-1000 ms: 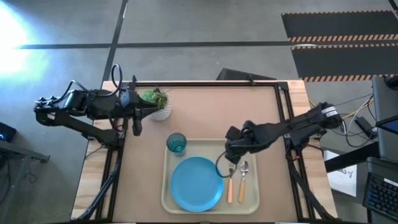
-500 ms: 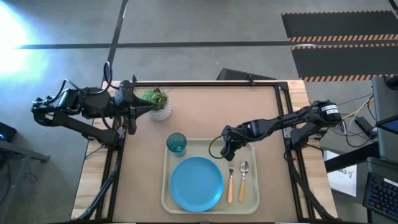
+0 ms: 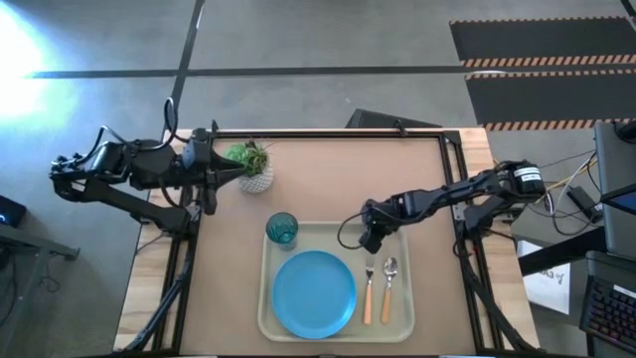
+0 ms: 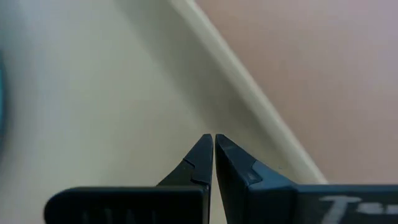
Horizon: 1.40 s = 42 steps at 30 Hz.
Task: Pick and place plate/cup/fork/spoon on tray
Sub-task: Adjust the gray tray
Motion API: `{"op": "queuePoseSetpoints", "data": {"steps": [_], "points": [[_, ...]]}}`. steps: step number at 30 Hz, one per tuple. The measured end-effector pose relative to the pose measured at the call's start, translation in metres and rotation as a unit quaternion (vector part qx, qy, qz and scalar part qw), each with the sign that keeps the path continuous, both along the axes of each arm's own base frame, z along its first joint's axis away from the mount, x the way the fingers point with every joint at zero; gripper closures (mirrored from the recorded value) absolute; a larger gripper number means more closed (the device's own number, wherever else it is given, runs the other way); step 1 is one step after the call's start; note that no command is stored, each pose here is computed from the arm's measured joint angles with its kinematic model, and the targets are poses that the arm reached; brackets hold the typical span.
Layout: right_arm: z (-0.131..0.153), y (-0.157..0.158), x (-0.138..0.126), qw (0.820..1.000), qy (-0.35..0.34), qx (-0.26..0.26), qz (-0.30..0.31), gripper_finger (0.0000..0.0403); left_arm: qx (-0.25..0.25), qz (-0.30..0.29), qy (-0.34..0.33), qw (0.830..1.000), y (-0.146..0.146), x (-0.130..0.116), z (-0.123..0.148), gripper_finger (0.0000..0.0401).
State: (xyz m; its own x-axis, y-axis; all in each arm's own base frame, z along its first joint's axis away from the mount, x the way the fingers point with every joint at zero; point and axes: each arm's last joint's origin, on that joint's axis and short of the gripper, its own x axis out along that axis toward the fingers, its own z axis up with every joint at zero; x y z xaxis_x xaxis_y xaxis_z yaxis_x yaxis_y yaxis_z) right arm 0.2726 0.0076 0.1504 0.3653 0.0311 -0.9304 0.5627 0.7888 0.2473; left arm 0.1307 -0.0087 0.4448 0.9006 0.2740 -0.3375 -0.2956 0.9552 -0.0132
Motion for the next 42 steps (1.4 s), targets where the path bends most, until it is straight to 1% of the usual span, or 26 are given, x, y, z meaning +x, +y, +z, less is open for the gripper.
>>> {"op": "queuePoseSetpoints", "data": {"steps": [7, 16, 23, 26, 30, 34, 37, 39, 42], "points": [[0.000, -0.023, 0.000, 1.000, -0.003, -0.025, 0.005, 0.0394, 0.001, 0.000, 0.009, 1.000, -0.001, 0.004, -0.004, 0.0351], [0.000, -0.050, -0.002, 0.999, -0.006, -0.046, -0.006, 0.0394, 0.002, 0.000, 0.013, 1.000, -0.001, 0.007, -0.005, 0.0351], [-0.001, -0.057, -0.004, 0.999, -0.006, -0.044, -0.004, 0.0394, 0.002, 0.000, 0.012, 1.000, -0.001, 0.006, -0.005, 0.0351], [-0.001, -0.057, -0.003, 0.999, -0.007, -0.037, -0.003, 0.0394, 0.002, 0.000, 0.012, 1.000, -0.001, 0.006, -0.005, 0.0351], [0.001, -0.055, -0.002, 0.999, -0.011, -0.043, 0.000, 0.0394, 0.002, 0.000, 0.012, 1.000, -0.001, 0.006, -0.005, 0.0351], [0.017, -0.056, 0.003, 0.998, -0.047, -0.052, 0.000, 0.0394, 0.002, 0.000, 0.011, 1.000, -0.001, 0.004, -0.005, 0.0351], [0.033, -0.056, 0.009, 0.995, -0.077, -0.061, 0.004, 0.0394, 0.000, 0.000, 0.029, 1.000, -0.001, 0.003, -0.008, 0.0351], [0.047, -0.055, 0.011, 0.992, -0.102, -0.068, 0.007, 0.0394, -0.017, 0.009, 0.060, 0.998, -0.001, 0.003, -0.015, 0.0351], [0.069, -0.056, 0.013, 0.987, -0.140, -0.085, 0.012, 0.0394, -0.063, 0.016, 0.125, 0.990, -0.002, 0.005, -0.034, 0.0351]]}}
